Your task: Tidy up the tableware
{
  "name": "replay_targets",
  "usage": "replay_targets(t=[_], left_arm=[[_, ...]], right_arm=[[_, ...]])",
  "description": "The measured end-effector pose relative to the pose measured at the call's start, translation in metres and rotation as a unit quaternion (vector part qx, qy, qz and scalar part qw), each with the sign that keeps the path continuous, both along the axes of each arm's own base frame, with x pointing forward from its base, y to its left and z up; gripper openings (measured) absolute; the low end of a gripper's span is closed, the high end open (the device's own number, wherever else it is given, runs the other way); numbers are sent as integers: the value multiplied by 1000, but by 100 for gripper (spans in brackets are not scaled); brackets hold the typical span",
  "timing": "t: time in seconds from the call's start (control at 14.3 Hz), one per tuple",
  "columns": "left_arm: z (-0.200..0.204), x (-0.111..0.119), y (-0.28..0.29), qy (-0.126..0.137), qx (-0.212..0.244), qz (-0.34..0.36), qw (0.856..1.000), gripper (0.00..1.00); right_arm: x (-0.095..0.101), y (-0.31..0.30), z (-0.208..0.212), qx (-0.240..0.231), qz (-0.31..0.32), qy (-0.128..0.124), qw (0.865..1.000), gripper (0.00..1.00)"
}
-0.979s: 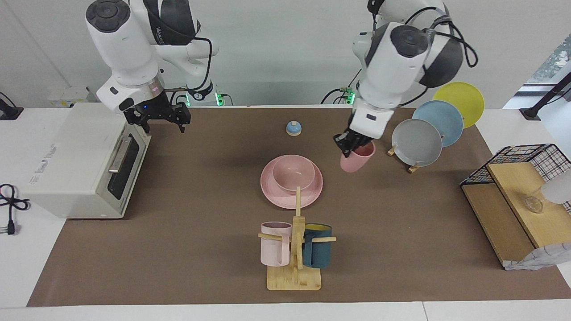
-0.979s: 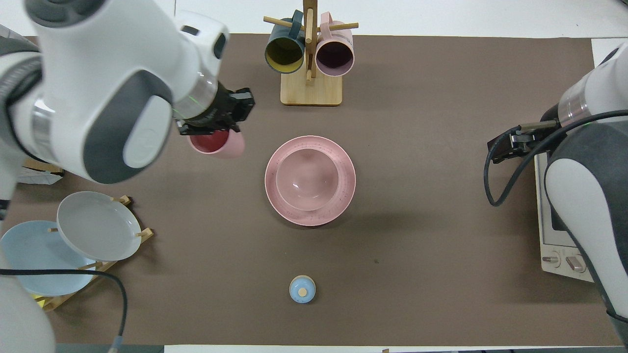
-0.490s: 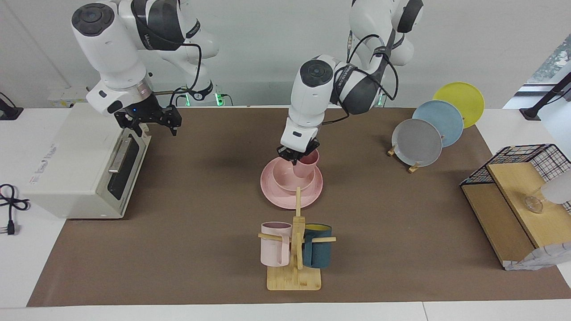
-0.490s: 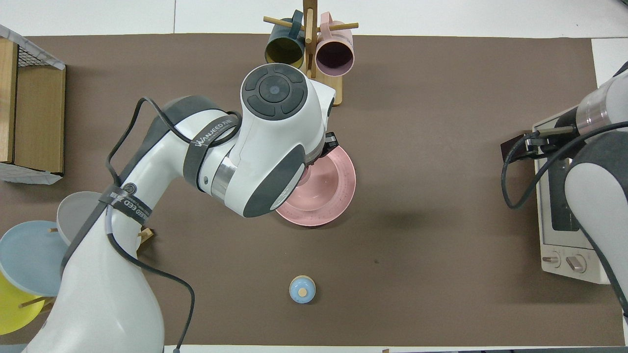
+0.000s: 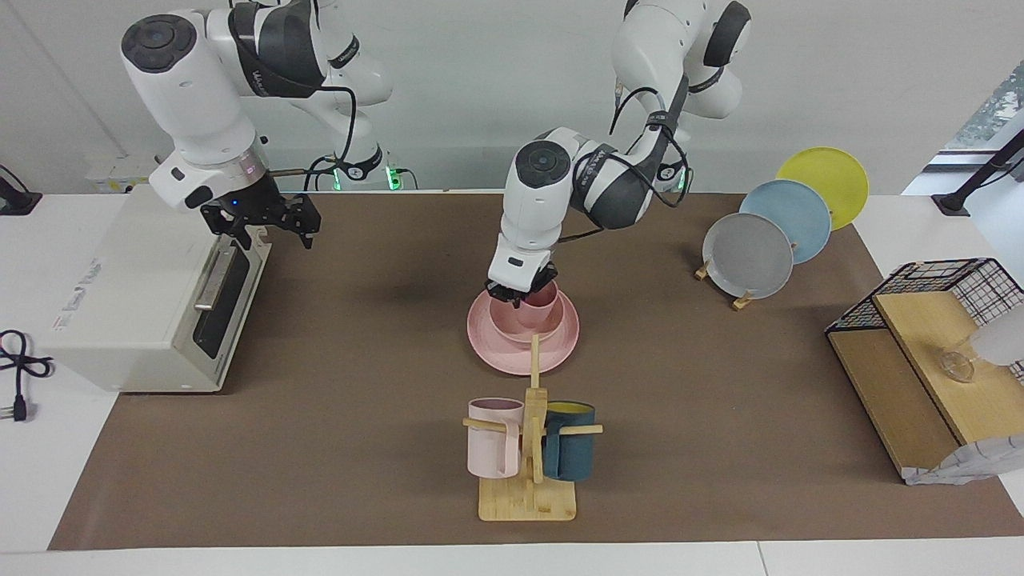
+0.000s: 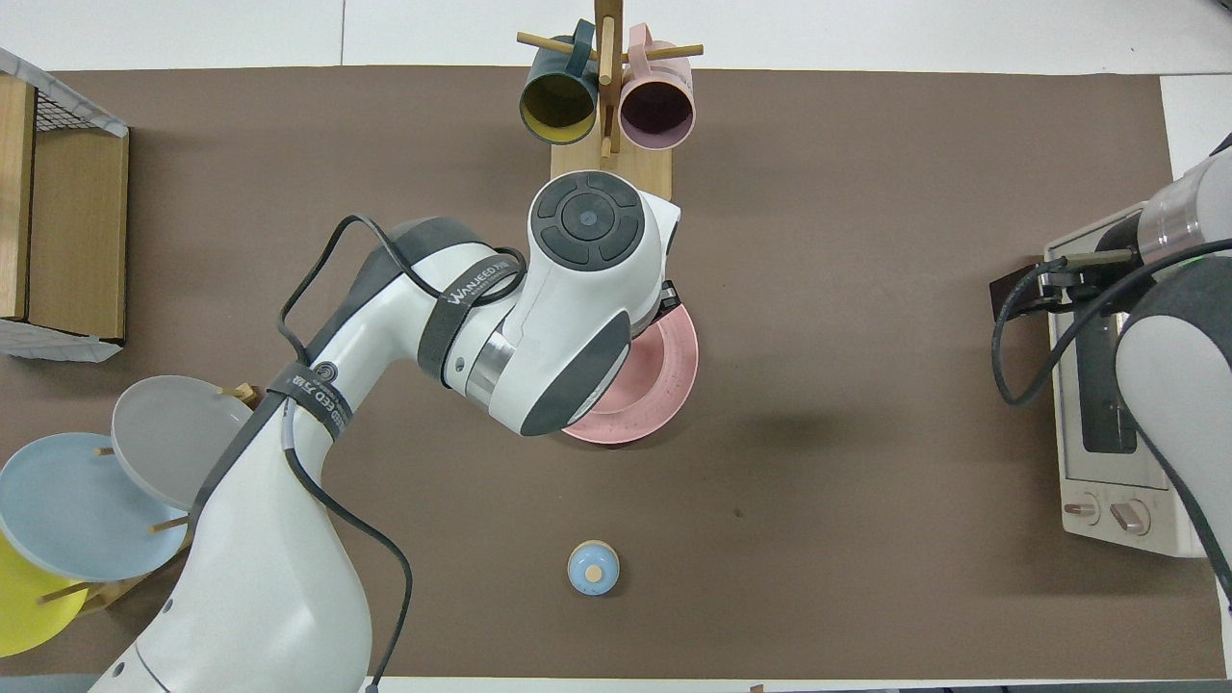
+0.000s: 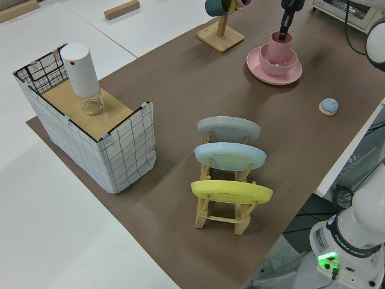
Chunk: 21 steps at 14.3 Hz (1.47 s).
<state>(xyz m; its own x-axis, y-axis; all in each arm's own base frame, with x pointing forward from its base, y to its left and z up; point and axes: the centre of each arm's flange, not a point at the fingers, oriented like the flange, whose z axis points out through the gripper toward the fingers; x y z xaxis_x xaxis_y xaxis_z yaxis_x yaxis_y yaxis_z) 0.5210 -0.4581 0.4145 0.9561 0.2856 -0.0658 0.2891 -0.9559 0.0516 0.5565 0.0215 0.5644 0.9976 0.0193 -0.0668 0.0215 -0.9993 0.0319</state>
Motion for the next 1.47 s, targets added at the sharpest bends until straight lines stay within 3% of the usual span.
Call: replay_targets(t=[0.63,0.7,1.05,1.26,1.47], left_arm=[[-26,0,-2,-11,5,-4,1000,5],[-26,0,-2,-12,5,-5,1000,11],[-14,6,6,-20,6,1,1000,67],[48,27,58,-34,7,29,999,100],[124,43,150,-41,15,17,999,100]], right_arm=[[-7,-28,10,3,-12,1,1000,100],[-7,-25,10,3,-9,1,1000,100],[-7,-34,10,3,-12,1,1000,100],[-8,-34,12,3,-11,3,1000,100],[-9,-41,25,4,-18,2,1000,100]])
